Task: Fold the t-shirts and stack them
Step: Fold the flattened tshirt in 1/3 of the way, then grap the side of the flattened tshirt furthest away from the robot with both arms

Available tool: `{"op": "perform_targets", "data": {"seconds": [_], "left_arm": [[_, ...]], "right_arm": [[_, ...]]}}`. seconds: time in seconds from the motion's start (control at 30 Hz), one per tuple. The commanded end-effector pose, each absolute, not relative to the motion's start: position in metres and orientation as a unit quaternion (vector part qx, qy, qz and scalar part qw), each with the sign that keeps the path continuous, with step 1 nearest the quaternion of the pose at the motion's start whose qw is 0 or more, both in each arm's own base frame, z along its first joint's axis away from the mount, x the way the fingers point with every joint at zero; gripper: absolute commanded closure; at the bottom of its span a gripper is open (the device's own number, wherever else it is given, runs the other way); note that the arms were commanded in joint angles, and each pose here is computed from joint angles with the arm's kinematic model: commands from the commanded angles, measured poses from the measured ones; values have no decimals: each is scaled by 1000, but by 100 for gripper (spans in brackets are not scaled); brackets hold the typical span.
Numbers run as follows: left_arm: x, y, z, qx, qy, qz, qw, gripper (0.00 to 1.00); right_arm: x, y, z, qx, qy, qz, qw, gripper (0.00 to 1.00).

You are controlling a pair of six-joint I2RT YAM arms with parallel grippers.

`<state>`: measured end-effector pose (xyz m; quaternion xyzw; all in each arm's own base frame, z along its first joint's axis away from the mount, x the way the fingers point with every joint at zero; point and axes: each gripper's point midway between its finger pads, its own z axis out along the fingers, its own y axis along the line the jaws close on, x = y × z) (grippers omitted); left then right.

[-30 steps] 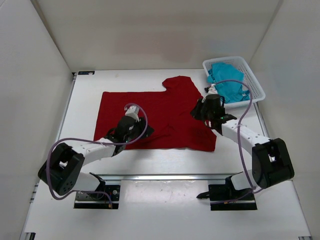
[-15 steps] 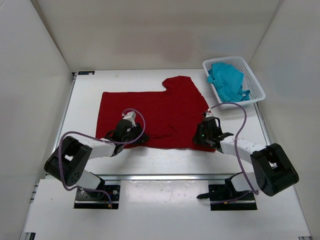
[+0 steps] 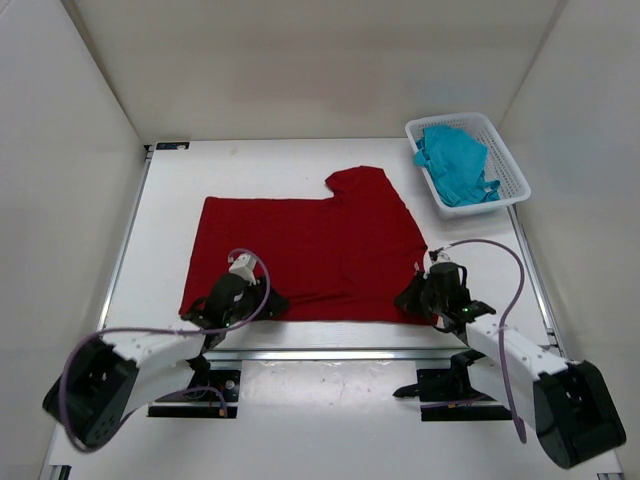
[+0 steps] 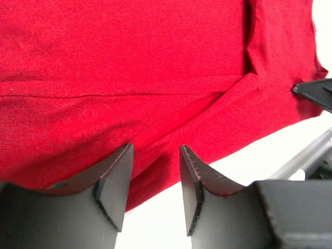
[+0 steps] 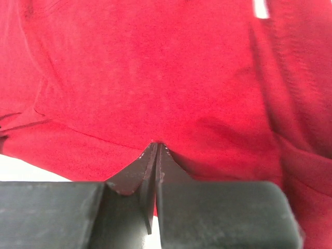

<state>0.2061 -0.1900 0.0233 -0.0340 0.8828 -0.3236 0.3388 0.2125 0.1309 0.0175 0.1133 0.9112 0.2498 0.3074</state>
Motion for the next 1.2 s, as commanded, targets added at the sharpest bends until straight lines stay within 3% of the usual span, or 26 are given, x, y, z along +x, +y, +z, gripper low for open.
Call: {"op": "perform_targets", "data": {"seconds": [0.0,0.3,0.4,0.47,0.63,0.83,1.17], "left_arm": [[158,-158,-19,-69,920,-277,270,46],[245,-153,91,-60,883,-263,384,37],[294,-143,126,-82,864,-281,410,39],[329,-126,145,-120,850,-284,427,40],[399,-68,128,-194,859,-212,423,44],[450,18,108,-279,853,-128,422,44],[504,75,88,-232,883,40,407,41]], "right_arm": [[168,114,-7,140,935,220,242,100],[242,142,103,48,883,273,380,78],[256,166,110,-1,886,276,374,87],[267,186,110,-24,890,284,355,99],[262,230,107,-81,885,310,338,99],[241,248,82,-114,890,323,301,100],[229,269,68,-144,881,350,283,100]]}}
